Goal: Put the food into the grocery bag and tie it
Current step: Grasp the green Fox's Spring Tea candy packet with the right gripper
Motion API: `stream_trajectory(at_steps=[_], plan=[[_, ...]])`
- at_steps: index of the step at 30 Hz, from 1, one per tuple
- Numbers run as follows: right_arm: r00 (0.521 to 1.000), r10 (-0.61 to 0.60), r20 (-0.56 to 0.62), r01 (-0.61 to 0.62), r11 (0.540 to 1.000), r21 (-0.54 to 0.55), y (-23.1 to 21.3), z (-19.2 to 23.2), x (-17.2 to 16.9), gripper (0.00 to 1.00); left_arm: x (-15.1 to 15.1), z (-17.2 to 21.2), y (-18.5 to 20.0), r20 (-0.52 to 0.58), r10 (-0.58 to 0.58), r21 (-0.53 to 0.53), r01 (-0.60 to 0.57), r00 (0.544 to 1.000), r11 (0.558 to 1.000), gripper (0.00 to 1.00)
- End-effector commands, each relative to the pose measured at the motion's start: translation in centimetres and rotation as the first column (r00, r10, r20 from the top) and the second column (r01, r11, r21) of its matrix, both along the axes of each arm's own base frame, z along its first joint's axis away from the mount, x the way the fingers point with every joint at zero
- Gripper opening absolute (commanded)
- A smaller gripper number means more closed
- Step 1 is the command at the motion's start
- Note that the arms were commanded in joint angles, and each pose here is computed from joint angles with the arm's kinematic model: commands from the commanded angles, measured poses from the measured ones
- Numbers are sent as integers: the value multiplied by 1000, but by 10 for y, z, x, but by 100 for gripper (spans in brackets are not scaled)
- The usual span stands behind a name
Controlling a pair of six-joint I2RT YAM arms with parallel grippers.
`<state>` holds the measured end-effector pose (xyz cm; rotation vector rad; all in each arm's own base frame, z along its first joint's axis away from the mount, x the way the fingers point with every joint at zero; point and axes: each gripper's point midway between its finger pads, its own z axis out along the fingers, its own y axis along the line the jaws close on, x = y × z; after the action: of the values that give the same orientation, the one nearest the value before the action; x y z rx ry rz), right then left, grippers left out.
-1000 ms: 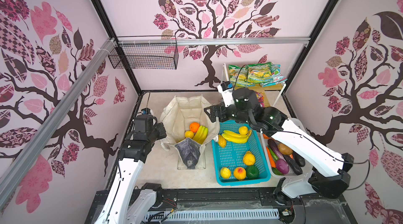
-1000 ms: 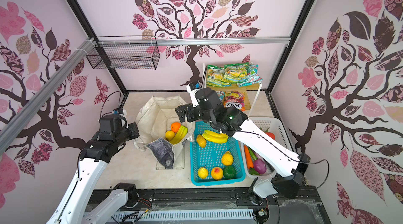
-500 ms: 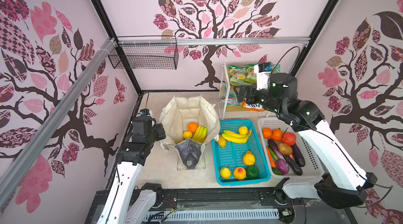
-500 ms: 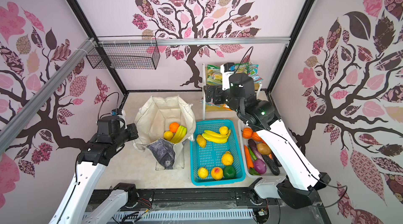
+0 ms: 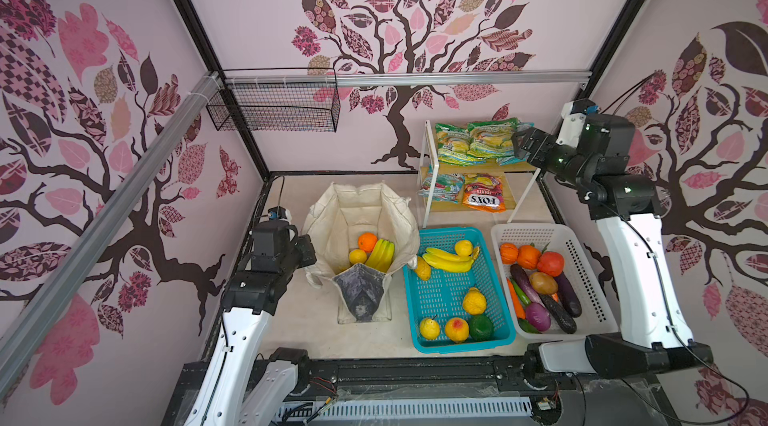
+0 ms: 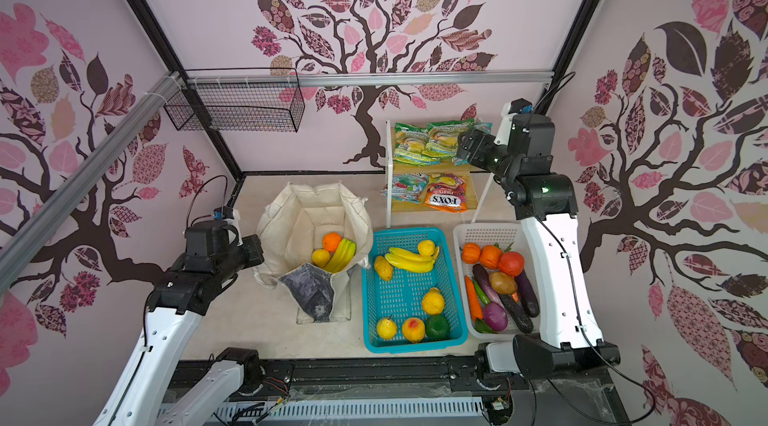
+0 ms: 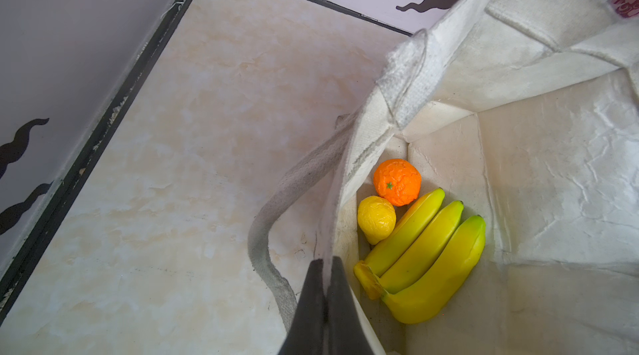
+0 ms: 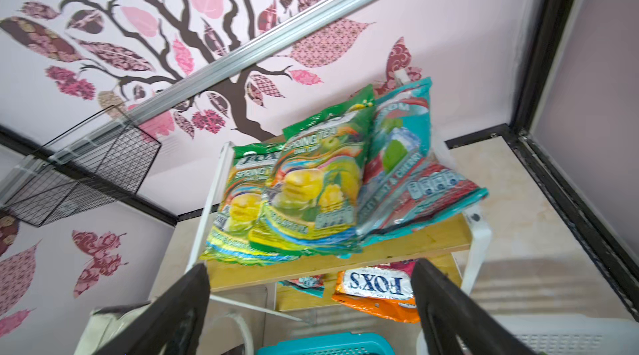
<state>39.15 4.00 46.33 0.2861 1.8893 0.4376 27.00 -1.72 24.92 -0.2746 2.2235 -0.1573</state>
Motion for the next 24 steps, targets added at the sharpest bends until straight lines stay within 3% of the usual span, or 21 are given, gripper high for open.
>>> stream_trajectory(at_steps=[1,5,8,11,16,19,24], plan=[[999,33,1,-33,998,50,6,-1,9,92,0,-5,0,2,-6,4,6,1000,1000,0],[998,48,-28,-46,996,70,10,-13,21,83,1,-5,-1,-3,-12,1,12,1000,1000,0],[999,2,-49,0,999,54,2,-22,28,73,2,-6,-3,-4,-17,-6,17,1000,1000,0],[998,-33,-56,34,999,33,-5,-29,32,69,2,-9,-4,-15,-22,-11,22,1000,1000,0],[998,6,-61,-2,998,61,3,-40,41,61,2,-8,-4,-16,-23,-9,23,1000,1000,0],[998,9,-62,-5,998,58,3,-41,45,51,2,-8,-4,-10,-23,-12,22,1000,1000,0],[997,-5,-81,10,999,53,1,-51,54,46,2,-8,-5,-12,-26,-15,25,1000,1000,0]])
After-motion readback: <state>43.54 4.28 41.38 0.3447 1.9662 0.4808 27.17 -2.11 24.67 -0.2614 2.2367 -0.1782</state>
